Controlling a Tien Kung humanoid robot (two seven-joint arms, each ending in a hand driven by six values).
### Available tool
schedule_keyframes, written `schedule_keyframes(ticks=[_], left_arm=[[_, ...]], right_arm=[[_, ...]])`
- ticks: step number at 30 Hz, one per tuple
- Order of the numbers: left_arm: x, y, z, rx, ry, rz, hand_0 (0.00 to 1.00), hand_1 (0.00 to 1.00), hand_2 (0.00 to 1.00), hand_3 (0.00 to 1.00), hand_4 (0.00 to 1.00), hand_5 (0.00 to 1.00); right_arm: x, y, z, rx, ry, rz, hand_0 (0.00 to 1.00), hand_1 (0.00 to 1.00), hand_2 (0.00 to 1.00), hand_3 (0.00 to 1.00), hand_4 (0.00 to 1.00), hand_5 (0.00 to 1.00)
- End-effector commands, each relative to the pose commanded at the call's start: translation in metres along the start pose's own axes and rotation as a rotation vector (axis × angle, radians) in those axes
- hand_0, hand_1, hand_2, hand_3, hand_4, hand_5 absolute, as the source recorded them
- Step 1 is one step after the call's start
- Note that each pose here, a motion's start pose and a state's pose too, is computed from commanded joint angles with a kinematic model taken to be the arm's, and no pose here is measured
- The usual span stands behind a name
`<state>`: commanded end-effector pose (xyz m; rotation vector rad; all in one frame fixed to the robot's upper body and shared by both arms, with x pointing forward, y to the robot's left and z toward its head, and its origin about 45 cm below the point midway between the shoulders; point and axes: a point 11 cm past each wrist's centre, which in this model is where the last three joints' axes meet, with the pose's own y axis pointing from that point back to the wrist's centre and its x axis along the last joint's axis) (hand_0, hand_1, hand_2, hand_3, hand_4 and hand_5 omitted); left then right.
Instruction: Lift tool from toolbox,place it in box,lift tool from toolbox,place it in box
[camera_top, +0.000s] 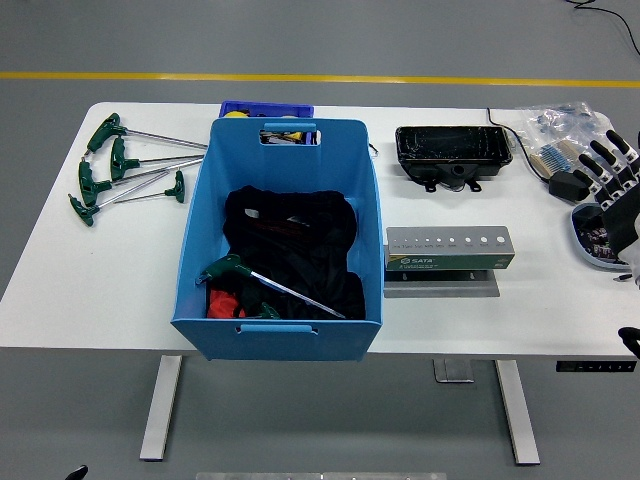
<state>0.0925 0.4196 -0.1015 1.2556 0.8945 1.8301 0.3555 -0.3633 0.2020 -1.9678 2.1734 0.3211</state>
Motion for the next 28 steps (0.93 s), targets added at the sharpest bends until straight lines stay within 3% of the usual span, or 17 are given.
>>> schedule_keyframes(ticks=[28], left_arm=[[-0.0025,0.0005,-0.0008,0.005,0.004,-0.005,0.724,0.727,0.749,0.641,0.630,0.533]], right_arm=[[-0.0021,-0.0003,-0.0009,-0.003,0.004,-0.010,0.812,0.800,0.855,0.877,0.998,0.918]])
